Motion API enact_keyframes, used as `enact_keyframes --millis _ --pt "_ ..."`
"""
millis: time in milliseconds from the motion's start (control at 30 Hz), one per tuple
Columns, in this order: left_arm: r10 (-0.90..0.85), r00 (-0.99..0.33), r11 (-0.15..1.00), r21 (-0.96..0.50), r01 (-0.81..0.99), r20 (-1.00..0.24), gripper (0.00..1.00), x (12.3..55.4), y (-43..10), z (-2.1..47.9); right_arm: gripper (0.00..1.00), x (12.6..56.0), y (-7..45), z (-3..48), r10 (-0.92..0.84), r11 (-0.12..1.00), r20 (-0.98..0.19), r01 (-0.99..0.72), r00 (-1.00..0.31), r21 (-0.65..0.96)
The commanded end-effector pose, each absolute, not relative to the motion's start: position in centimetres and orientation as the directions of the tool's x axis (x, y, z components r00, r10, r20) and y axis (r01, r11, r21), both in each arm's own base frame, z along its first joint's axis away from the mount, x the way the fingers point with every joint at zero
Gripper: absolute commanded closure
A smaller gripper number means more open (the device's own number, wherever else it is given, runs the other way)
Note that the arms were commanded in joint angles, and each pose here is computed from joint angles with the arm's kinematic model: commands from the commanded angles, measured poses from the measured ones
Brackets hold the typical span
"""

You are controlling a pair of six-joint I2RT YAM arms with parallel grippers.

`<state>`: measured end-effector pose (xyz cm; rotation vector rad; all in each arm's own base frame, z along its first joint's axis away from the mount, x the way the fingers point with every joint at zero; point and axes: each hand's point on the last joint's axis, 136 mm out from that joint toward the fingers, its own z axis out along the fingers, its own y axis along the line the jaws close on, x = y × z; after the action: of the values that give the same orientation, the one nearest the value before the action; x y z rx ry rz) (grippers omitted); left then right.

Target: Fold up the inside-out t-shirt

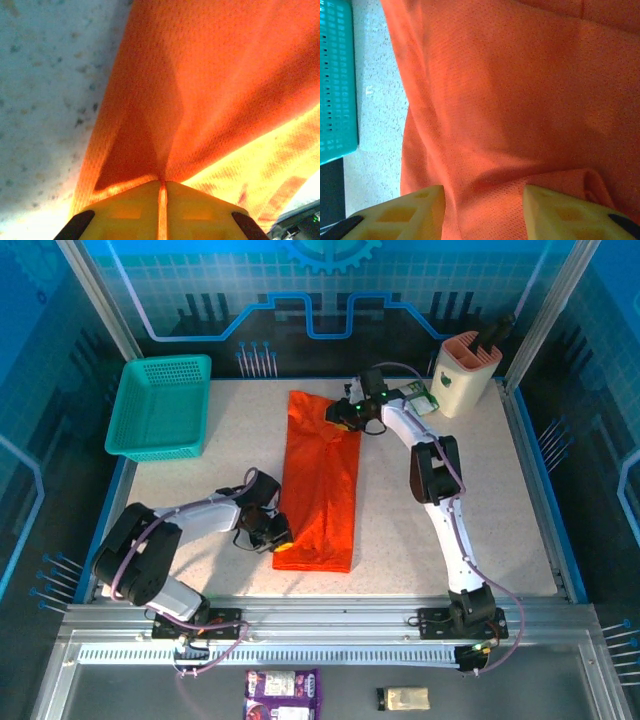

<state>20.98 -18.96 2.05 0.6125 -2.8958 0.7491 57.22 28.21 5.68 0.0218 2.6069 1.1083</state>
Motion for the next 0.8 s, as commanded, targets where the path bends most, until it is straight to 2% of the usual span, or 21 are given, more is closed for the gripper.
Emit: enact_keyframes --millis 0,133,300,567,767 --pt "-0.4 -0.903 0.793 -0.436 -0.426 0.157 0.88 20.9 -18.3 3.5 0.55 54.2 28.6 12.7 0.071 0.678 -0.319 -0.189 -0.945 0.711" --pt "-0.39 -0.917 0.83 -0.399 -0.39 0.084 0.88 21.2 -17.1 5.1 0.55 49.2 28.0 15.5 0.039 0.704 -0.308 -0.192 -0.951 0.684" --pt "-0.382 -0.924 0.849 -0.384 -0.362 0.028 0.88 21.8 -15.9 5.9 0.58 39.0 28.1 15.5 -0.021 0.717 -0.215 -0.165 -0.976 0.677" --pt "-0.396 -0.918 0.826 -0.433 -0.36 0.008 0.86 23.2 -15.1 5.8 0.61 23.0 29.8 11.2 -0.073 0.717 -0.059 -0.093 -0.996 0.69" --pt "-0.408 -0.913 0.818 -0.445 -0.365 -0.003 0.86 23.9 -13.9 5.7 0.61 15.7 31.5 7.1 -0.093 0.728 0.037 -0.042 -0.995 0.684"
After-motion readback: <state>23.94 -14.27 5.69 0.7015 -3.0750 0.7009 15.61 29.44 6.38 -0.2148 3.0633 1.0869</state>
